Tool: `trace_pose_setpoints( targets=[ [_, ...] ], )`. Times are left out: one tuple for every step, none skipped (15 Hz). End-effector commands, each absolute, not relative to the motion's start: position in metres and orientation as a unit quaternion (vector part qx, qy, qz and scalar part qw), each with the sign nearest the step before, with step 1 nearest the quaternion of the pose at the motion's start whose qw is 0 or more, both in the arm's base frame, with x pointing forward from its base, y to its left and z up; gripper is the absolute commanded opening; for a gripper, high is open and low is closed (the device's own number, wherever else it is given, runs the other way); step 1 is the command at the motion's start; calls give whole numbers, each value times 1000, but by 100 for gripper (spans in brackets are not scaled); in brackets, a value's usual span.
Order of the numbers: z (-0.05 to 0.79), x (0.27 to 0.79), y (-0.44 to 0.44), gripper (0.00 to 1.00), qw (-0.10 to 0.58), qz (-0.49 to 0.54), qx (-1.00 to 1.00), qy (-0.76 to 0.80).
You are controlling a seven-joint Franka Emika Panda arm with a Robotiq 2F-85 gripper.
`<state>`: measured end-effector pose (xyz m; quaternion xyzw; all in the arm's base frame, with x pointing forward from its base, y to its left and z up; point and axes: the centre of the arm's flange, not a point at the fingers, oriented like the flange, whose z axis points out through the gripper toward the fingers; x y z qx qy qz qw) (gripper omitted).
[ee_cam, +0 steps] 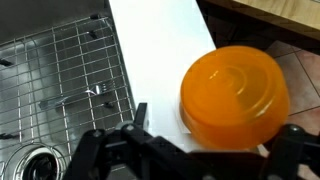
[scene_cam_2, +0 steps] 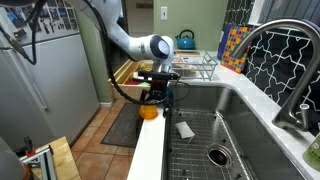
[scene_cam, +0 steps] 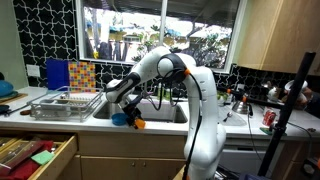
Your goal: Turn the orange bowl upside down on the kitchen counter
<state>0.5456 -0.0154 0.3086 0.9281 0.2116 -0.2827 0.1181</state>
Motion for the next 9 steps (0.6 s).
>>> trace_pose_setpoints(
  targets=[
    [307, 539, -24, 100, 127, -257, 938, 196],
    [309, 538, -24, 100, 128, -250, 940, 196],
    [310, 538, -24, 100, 127, -242, 942, 197],
    [313, 536, -24, 100, 120, -232, 945, 197],
    [316, 535, -24, 100, 110, -224, 947, 201],
    [318, 534, -22, 100, 100, -218, 949, 204],
    [319, 534, -21, 100, 97, -214, 951, 202],
    [315, 541, -14, 100, 112, -243, 942, 204],
    [317, 540, -14, 100, 109, -237, 944, 203]
  ],
)
